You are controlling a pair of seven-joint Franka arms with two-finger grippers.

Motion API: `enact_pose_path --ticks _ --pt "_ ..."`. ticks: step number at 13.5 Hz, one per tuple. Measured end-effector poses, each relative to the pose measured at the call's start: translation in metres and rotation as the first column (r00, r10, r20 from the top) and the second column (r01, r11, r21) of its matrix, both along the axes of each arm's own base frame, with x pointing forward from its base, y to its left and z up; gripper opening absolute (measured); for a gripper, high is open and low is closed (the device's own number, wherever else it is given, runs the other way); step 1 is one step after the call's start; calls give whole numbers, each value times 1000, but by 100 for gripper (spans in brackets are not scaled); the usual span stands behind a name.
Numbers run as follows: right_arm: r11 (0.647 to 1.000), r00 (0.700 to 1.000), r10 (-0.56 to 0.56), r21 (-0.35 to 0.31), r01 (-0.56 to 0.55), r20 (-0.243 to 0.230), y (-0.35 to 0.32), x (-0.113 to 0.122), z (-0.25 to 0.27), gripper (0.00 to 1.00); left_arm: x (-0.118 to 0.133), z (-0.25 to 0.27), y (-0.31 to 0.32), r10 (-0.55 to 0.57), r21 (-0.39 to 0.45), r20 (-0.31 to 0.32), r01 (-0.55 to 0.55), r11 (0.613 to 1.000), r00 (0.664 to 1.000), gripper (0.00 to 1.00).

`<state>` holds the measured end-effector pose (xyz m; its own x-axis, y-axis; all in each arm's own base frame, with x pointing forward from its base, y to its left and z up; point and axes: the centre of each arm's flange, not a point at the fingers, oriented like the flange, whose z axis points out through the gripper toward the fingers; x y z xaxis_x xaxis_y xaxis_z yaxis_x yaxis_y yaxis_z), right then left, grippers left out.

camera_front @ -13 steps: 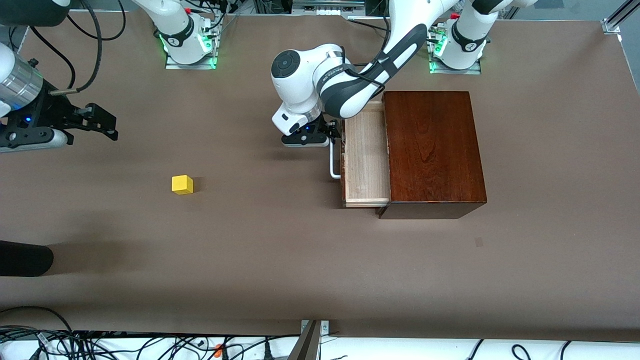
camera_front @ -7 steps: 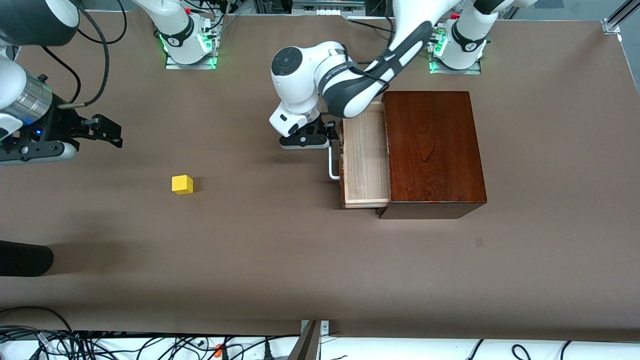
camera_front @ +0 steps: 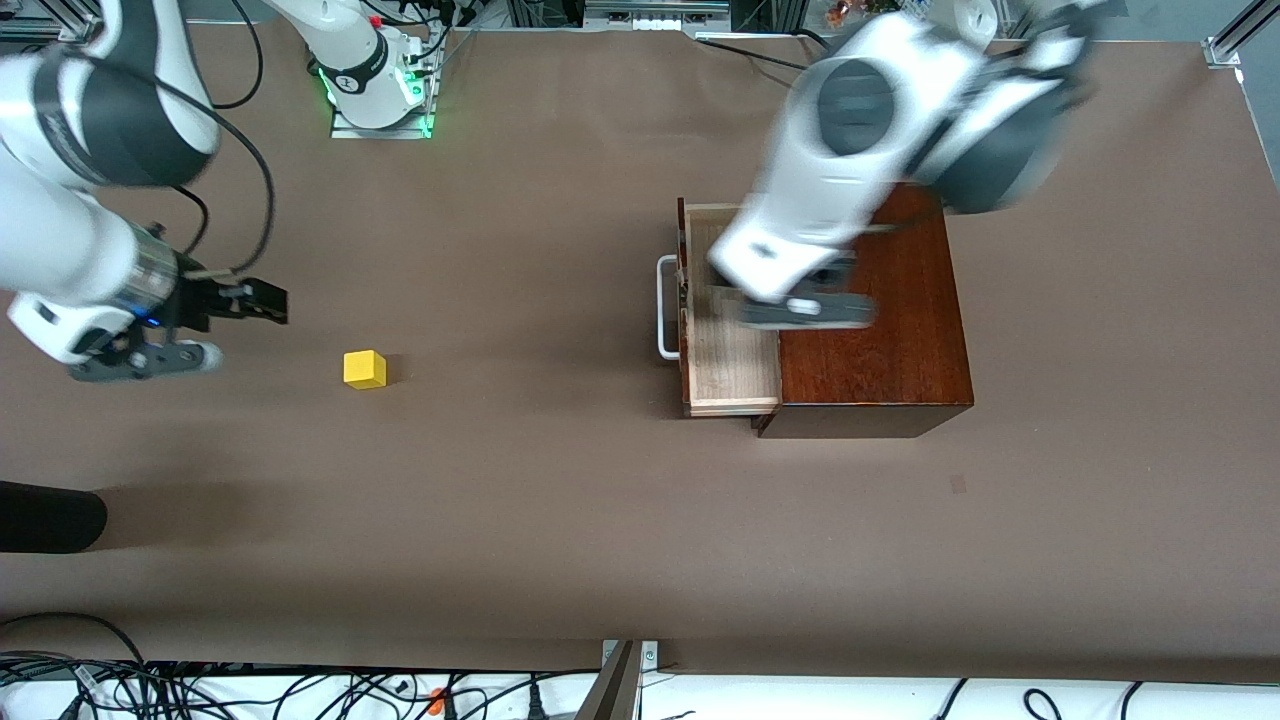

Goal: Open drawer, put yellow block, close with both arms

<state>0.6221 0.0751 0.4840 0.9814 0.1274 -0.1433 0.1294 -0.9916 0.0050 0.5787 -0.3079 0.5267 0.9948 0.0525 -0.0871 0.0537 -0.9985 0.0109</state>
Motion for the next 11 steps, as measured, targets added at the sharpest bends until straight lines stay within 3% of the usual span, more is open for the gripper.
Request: enact_pose_path --ticks 1,5,11 --pt "1000 1000 9 -1 -9 -5 6 3 -13 100 10 15 40 7 2 -2 -7 1000 1000 100" --pt "1000 999 17 6 -17 50 12 9 -95 100 33 42 155 32 5 13 -32 999 999 100" --pt "1000 999 16 4 -16 38 9 -5 -164 100 42 51 231 55 3 27 -55 998 998 100"
